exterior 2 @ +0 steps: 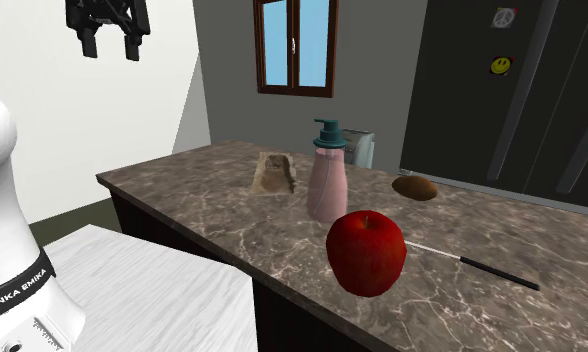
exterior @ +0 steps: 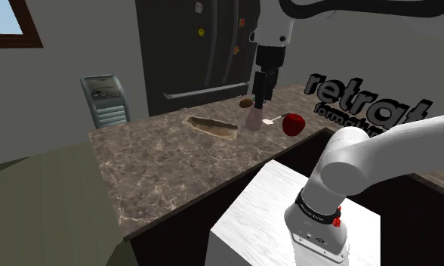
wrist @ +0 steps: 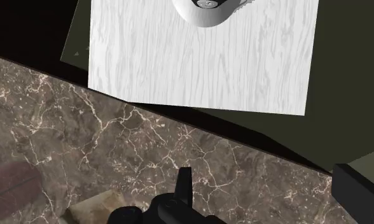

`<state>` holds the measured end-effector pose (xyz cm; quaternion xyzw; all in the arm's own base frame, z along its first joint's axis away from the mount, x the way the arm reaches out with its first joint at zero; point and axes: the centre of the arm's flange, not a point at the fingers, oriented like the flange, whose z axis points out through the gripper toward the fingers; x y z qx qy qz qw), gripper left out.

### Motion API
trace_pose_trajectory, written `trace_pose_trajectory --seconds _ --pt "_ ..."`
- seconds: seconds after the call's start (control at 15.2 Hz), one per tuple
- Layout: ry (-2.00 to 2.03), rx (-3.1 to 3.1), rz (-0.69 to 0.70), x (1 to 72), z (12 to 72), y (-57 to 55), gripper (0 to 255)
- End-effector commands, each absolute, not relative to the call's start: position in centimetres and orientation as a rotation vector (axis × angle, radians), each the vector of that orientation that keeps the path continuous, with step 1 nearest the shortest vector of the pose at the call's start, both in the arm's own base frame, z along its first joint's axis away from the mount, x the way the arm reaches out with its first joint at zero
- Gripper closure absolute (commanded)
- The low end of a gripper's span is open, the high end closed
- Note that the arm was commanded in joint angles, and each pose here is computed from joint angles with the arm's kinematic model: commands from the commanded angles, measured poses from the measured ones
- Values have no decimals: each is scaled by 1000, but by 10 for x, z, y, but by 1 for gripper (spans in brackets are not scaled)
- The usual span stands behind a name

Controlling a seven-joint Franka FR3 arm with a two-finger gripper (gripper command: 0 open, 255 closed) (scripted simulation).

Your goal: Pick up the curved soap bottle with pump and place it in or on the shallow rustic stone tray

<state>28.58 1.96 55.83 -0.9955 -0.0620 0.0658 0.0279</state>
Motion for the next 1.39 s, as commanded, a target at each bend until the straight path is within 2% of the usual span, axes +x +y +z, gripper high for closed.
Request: trace_pose_trajectory --seconds 0.0,1.32 --pt "-191 -3073 203 286 558 20 0" --pt "242 -3140 -144 348 459 -194 0"
